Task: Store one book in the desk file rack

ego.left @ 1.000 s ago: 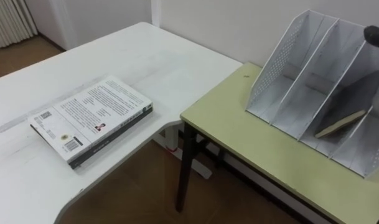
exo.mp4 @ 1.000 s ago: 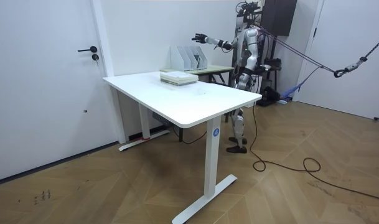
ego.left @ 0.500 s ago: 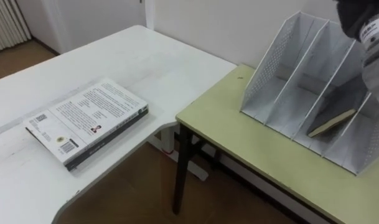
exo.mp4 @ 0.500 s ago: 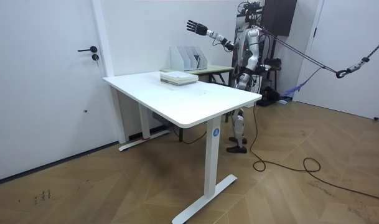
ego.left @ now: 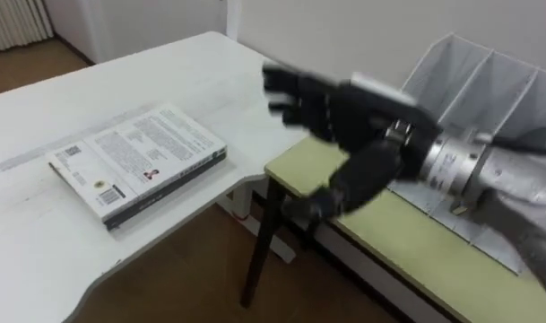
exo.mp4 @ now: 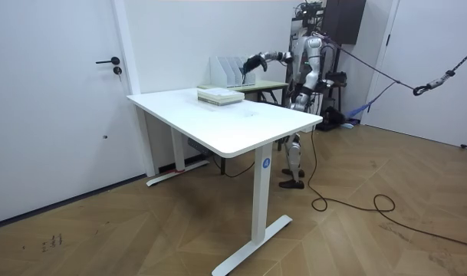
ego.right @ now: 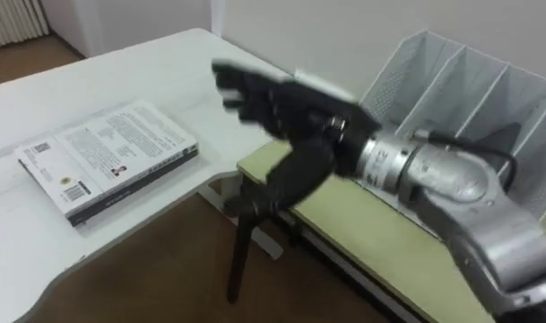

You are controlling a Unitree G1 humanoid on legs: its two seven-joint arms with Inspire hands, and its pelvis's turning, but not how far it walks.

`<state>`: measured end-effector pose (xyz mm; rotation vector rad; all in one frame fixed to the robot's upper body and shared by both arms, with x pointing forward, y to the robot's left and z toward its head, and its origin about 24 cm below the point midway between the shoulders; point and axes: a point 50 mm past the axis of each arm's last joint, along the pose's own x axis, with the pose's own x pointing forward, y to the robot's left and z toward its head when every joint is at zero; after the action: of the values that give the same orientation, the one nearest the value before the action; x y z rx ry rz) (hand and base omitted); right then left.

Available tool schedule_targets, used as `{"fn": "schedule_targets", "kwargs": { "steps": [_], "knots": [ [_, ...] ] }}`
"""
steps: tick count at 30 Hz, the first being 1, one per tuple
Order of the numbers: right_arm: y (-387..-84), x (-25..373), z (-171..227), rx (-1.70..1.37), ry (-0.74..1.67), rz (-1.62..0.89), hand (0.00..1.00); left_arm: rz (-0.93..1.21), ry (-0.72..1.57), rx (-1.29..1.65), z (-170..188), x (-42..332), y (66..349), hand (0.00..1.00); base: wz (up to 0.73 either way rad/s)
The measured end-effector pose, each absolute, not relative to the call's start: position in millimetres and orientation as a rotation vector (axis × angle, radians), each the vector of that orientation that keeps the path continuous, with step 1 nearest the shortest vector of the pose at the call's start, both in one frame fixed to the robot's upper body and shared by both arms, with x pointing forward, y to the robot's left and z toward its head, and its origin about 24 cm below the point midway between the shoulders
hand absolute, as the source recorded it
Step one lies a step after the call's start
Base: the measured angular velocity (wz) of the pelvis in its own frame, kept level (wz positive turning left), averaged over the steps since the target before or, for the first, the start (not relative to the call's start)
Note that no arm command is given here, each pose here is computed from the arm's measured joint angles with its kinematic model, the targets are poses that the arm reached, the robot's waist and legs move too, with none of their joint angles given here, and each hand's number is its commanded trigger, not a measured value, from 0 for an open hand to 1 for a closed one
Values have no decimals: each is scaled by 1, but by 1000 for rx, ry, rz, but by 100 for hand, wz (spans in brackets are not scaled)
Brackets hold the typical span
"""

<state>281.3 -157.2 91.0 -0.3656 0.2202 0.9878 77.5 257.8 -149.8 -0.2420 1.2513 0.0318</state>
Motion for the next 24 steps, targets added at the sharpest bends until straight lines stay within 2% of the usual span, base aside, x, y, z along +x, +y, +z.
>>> {"fn": "schedule_targets", "kwargs": {
  "steps": [1,3,7,9,10,13,15,18,21,24],
  "knots": [
    [-161,275,75,-376,290,996,0,20,1254,-234,-150,80,257,0,7],
    [-181,243,13,-436,583,1015,0,-1,1252,-225,-150,86,254,0,0],
    [-220,184,-58,-522,988,973,0,11,1256,-247,-153,85,248,0,0],
    [-243,150,-95,-538,1221,874,0,13,1254,-244,-154,83,246,0,-5],
    [-252,149,-97,-520,1237,823,0,15,1252,-246,-155,81,244,0,-9],
    [-280,112,-118,-507,1371,625,0,40,1262,-242,-158,75,241,0,4],
    [-286,67,-138,-470,1516,513,0,93,1271,-266,-160,62,241,0,12],
    [-281,11,-152,-352,1667,344,0,159,1279,-300,-162,49,241,0,15],
    [-272,-16,-158,-279,1745,231,0,208,1279,-325,-163,41,241,0,-8],
    [-260,-26,-162,-225,1745,169,0,223,1286,-322,-163,34,242,0,-3]
  ]
}}
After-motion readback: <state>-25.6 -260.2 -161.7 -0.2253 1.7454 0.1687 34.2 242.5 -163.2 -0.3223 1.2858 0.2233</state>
